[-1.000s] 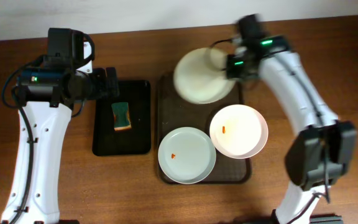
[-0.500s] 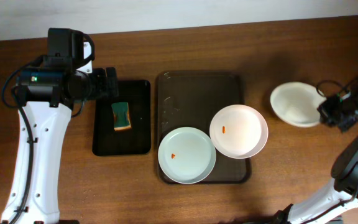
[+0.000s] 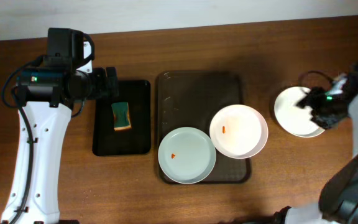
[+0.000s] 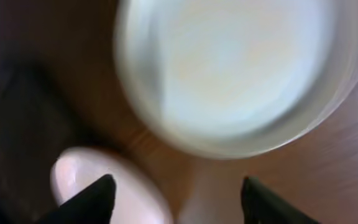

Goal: Clean dirty plates on tray and stack at the side
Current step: 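Lift the cleaned plate with the right gripper and place it right of tray, then grasp the rim of the right plate with the right gripper, then pick up the sponge with the left gripper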

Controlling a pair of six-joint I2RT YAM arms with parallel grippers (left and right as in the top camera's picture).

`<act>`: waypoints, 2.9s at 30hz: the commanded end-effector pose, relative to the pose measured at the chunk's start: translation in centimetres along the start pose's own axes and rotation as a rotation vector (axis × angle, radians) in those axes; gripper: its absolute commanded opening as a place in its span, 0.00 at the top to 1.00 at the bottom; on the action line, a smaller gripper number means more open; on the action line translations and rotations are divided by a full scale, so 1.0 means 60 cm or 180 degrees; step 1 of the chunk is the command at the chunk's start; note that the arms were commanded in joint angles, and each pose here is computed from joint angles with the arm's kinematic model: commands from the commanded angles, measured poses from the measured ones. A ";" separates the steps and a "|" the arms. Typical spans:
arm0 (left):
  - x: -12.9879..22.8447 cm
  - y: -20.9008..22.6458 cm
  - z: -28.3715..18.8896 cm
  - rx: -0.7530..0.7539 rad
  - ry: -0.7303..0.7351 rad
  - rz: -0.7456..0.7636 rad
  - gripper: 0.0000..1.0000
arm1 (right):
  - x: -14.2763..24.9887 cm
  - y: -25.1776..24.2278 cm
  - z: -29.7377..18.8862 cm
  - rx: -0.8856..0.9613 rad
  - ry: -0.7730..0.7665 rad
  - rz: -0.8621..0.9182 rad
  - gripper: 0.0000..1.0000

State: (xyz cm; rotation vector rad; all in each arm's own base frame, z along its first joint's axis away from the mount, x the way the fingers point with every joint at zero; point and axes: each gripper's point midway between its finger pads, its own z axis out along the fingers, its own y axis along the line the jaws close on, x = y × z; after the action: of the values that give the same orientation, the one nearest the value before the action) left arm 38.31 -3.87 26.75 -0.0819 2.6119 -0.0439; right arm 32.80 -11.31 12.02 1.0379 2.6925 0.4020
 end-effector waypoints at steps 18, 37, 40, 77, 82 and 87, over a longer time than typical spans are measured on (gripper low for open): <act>-0.004 0.007 -0.003 -0.0039 -0.0042 0.0021 0.00 | 0.159 0.017 0.151 0.1072 0.0420 -0.1030 0.93; -0.008 0.006 -0.003 -0.0032 -0.0073 0.0020 0.00 | 0.129 0.223 0.233 0.0138 0.0042 -0.1244 0.96; -0.008 0.006 -0.003 -0.0033 -0.0070 0.0020 0.00 | 0.104 0.226 0.230 0.0165 -0.0148 -0.1532 0.87; 0.218 -0.038 0.424 0.0079 0.0821 0.0100 0.85 | 0.106 0.217 0.274 0.0240 0.0074 -0.2154 0.96; 0.212 -0.045 0.405 0.0139 0.0935 0.0042 1.00 | 0.109 0.214 0.274 0.0251 0.0111 -0.2149 0.96; 0.128 -0.056 0.309 0.0179 0.0713 0.0041 0.25 | 0.110 0.213 0.274 0.0256 0.0119 -0.2147 0.96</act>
State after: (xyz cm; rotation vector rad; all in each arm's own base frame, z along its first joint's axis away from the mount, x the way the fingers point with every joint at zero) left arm 40.03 -7.43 2.79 -0.0394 2.9081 -0.0891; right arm 41.41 5.60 0.96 0.0924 2.8602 0.2156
